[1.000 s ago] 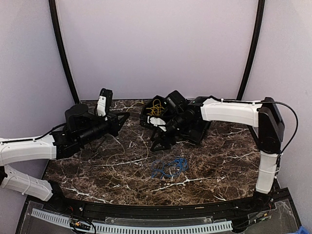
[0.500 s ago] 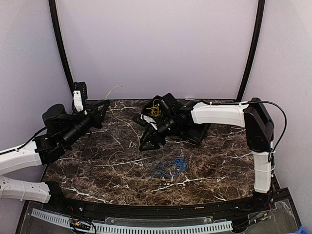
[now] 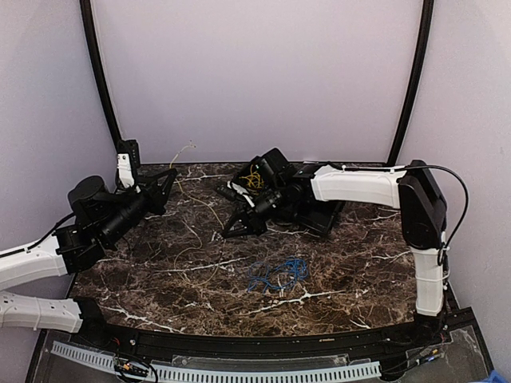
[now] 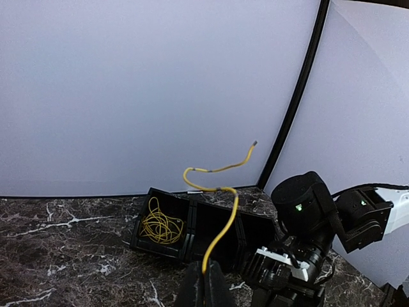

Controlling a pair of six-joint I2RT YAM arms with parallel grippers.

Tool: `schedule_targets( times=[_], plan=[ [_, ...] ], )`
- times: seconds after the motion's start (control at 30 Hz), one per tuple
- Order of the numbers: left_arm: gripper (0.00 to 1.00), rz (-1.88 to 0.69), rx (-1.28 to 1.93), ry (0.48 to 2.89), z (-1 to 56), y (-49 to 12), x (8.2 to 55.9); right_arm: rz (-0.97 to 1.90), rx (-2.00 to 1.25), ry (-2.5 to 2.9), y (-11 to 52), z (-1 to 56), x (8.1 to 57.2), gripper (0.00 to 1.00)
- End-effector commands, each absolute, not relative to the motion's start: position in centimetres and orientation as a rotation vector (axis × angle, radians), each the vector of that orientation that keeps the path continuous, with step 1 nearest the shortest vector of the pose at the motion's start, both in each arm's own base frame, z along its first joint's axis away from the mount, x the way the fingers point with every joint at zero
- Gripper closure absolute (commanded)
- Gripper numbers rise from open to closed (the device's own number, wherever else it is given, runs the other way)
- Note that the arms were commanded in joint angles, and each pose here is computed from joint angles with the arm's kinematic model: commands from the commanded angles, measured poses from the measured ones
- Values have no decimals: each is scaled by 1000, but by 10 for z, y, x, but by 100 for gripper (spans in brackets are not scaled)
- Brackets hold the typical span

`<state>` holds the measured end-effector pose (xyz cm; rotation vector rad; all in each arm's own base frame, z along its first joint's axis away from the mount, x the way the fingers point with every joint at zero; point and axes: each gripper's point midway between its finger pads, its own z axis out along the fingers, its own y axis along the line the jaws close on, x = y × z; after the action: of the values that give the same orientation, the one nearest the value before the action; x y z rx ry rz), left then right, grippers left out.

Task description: Untangle the cables

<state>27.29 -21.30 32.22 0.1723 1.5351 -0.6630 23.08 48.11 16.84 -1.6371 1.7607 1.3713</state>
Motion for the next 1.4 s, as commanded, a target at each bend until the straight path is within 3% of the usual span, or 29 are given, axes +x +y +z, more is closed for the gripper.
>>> schedule_targets(
  times=[0.0,0.07,0.13,0.17,0.23,0.3,0.53,0.83,1.37],
  plan=[
    [100,-674,130,1503,328,-204,270,1383,-1641,1708,492,183,234,100],
    [100,-670,121,1510,324,-201,270,1332,-1644,1700,492,188,245,100],
    [93,-667,112,1518,319,-198,268,1264,-1615,1683,489,202,264,100],
    [77,-666,112,1521,314,-195,266,1227,-1596,1676,487,208,275,100],
    [60,-662,108,1528,306,-191,262,1140,-1554,1668,481,222,300,100],
    [54,-663,89,1541,296,-184,258,1043,-1531,1663,475,231,323,100],
    [49,-617,0,1537,277,-149,243,746,-1488,1611,453,254,381,100],
    [48,-556,-70,1521,270,-124,237,570,-1313,1518,428,313,439,100],
    [48,-534,-80,1531,266,-127,243,416,-1153,1314,408,420,448,100]
  ],
)
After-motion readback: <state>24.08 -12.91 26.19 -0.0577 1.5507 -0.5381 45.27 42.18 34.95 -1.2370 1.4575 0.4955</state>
